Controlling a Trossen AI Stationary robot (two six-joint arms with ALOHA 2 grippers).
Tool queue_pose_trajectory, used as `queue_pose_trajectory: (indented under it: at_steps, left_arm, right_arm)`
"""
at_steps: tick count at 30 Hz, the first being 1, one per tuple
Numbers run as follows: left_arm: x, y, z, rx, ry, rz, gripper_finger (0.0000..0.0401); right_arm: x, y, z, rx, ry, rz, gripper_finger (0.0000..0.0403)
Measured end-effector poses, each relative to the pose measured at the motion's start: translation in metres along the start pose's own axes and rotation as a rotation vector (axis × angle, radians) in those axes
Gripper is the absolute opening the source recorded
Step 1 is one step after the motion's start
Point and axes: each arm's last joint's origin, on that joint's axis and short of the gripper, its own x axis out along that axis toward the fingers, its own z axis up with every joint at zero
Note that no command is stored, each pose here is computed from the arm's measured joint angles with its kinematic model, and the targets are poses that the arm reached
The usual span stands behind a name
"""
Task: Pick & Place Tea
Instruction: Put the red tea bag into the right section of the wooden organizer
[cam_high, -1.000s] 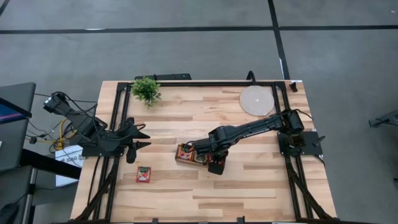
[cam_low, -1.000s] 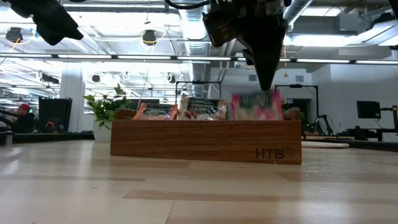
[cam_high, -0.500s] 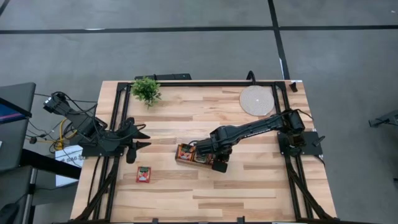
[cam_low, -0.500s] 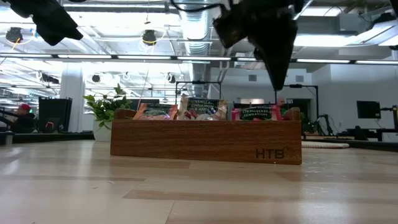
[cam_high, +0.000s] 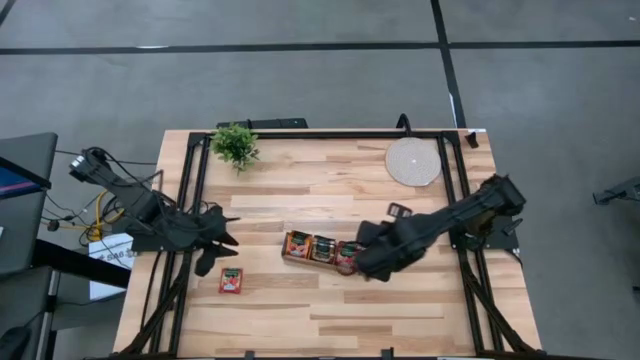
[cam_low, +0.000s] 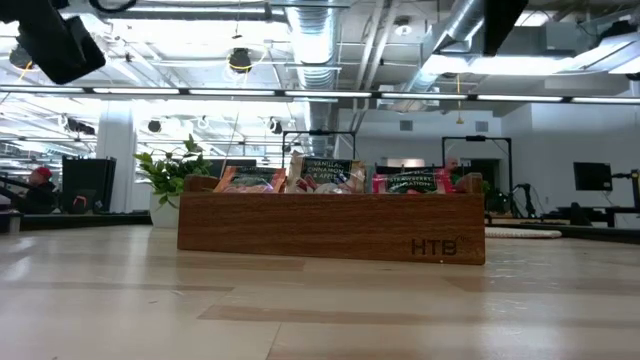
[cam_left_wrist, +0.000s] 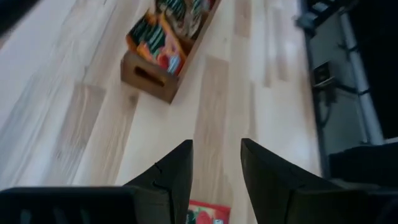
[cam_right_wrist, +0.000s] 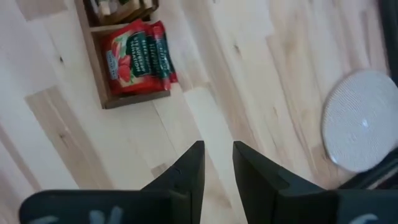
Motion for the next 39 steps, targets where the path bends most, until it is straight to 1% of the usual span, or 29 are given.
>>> queue_pose_trajectory:
  at_steps: [5,9,12,14,16,18,21,27,31,36,39]
  left_arm:
    - [0.027,-0.005,-0.005,0.014,0.104,0.102,0.0126]
    - [0.050,-0.005,-0.014,-0.001,0.247,0.186,0.0126]
    - [0.061,-0.006,-0.022,-0.041,0.373,0.205,0.0126]
    - [0.066,-0.006,-0.027,-0.067,0.468,0.191,0.0126]
    - [0.071,-0.007,-0.032,-0.079,0.553,0.180,0.0126]
    - [0.075,-0.007,-0.035,-0.084,0.604,0.184,0.0126]
    - [0.082,-0.005,-0.039,-0.079,0.633,0.236,0.0126]
    - [0.093,-0.004,-0.045,-0.064,0.669,0.289,0.0126]
    - [0.098,-0.003,-0.047,-0.040,0.683,0.298,0.0126]
    - [0.102,-0.003,-0.047,-0.020,0.684,0.289,0.0126]
    - [0.103,-0.002,-0.045,-0.015,0.679,0.285,0.0126]
  right_arm:
    - [-0.012,-0.023,-0.026,0.082,-0.026,0.020,0.0075]
    - [-0.011,-0.050,-0.051,0.192,-0.054,0.056,0.0075]
    - [-0.006,-0.066,-0.070,0.285,-0.112,0.134,0.0075]
    - [-0.003,-0.074,-0.080,0.337,-0.161,0.201,0.0075]
    - [0.001,-0.078,-0.088,0.377,-0.208,0.266,0.0075]
    - [0.004,-0.081,-0.093,0.398,-0.256,0.326,0.0075]
    - [0.011,-0.084,-0.099,0.384,-0.291,0.361,0.0075]
    - [0.033,-0.087,-0.113,0.330,-0.284,0.332,0.0075]
    - [0.048,-0.084,-0.116,0.326,-0.322,0.367,0.0075]
    - [0.062,-0.076,-0.115,0.297,-0.433,0.455,0.0075]
    - [0.068,-0.073,-0.115,0.269,-0.486,0.477,0.0075]
